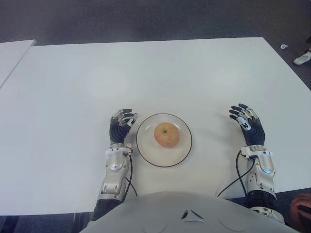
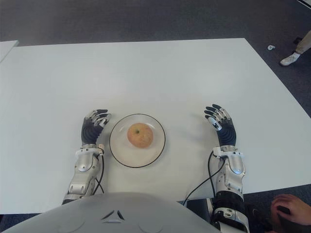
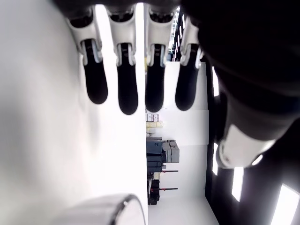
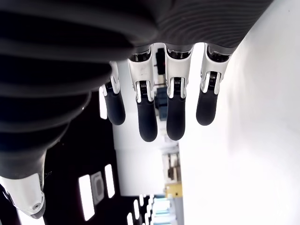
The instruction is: Put the apples into the plate.
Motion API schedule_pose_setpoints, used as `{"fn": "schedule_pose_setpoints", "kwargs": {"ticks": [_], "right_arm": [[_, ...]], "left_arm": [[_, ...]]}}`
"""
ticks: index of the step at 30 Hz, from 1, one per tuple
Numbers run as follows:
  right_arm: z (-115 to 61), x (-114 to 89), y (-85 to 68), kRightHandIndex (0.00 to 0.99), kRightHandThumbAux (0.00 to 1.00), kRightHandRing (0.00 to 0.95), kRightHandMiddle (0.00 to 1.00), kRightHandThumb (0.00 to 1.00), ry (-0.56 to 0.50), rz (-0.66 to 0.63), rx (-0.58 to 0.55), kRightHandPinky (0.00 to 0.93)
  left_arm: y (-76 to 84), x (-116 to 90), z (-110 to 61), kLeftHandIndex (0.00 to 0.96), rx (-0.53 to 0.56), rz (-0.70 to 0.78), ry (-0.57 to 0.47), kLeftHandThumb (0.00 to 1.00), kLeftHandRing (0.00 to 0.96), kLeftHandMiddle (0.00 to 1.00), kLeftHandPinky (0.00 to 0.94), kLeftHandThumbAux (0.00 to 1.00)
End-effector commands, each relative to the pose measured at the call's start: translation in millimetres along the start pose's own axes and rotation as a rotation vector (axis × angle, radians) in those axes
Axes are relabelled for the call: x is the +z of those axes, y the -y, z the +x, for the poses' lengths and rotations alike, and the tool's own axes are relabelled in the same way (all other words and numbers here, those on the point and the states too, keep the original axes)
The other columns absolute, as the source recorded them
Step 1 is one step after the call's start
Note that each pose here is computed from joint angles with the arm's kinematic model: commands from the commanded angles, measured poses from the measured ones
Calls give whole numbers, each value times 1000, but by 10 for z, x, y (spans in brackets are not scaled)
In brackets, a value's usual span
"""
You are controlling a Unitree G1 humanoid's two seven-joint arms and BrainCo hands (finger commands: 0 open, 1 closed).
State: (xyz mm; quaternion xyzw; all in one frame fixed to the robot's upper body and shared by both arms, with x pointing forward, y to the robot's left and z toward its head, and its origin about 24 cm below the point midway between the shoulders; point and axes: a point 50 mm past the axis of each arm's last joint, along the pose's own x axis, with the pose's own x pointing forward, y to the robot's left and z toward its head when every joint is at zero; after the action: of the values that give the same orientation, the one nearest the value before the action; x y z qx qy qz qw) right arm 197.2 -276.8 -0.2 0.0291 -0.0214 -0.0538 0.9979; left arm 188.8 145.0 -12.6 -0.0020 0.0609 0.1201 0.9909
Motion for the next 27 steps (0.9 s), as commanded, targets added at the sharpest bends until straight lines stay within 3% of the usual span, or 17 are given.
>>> {"fn": "schedule_pose_setpoints", "kwargs": {"ticks": [1,8,11,13,27], "right_arm": [[18,-28,28,211,608,277,303,389,-19,27,-10,270],[32,-26,50,211,608,277,303,389,-19,27,-10,270],[73,70,-249,207,608,277,296,441,-53,-25,78,288],[74,102,-335,202,604,280,290,500,-65,-30,113,307],[27,111,-413,233,602,298,315,519,-67,-18,154,327]], "left_arm": [[78,-58,-37,402,1,-33,-33,676,366,345,379,719],[94,-27,-50,402,-9,-44,-10,673,369,344,377,719],[105,-15,-54,401,-11,-50,-4,672,369,344,376,719],[110,-5,-61,401,-13,-56,2,672,369,344,377,719],[131,73,-106,402,-19,-63,27,673,370,345,380,718]]}}
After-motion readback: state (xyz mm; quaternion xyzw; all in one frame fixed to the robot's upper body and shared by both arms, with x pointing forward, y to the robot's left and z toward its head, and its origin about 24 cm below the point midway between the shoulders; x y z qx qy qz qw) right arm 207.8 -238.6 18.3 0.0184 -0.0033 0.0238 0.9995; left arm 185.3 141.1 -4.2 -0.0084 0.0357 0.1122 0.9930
